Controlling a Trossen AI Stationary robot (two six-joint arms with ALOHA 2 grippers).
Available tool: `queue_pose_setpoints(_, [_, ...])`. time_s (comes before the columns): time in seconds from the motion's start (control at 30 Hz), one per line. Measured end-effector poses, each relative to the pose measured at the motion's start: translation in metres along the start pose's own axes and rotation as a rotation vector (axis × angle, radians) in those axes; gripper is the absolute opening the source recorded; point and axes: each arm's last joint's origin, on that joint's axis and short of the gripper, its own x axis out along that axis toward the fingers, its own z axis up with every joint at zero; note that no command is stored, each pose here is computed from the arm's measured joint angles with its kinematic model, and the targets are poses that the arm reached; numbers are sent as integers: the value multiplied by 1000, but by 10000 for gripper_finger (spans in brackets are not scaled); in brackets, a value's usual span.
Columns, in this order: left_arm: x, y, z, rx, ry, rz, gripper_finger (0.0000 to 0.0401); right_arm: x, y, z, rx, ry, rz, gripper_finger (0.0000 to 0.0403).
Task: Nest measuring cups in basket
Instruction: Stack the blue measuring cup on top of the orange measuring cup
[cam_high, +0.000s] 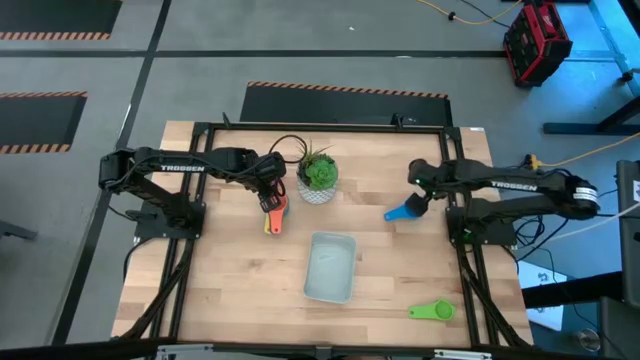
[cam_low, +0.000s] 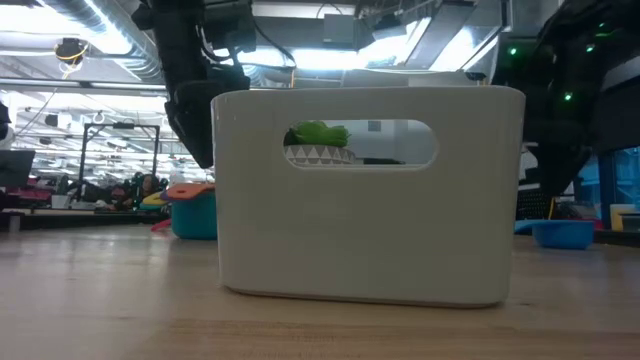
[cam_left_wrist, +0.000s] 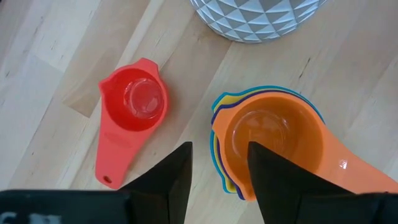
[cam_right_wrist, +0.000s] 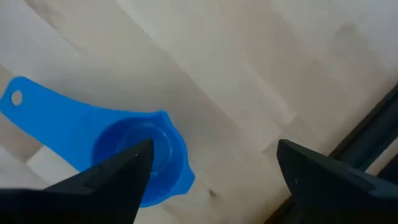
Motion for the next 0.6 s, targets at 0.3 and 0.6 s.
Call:
queue_pose_setpoints(0.3, [0,0,0,0,0,0,147,18,7,5,-47,114,-26,343])
queue_pose_setpoints(0.6, [0,0,0,0,0,0,147,35,14,11,-62,167,-50,317])
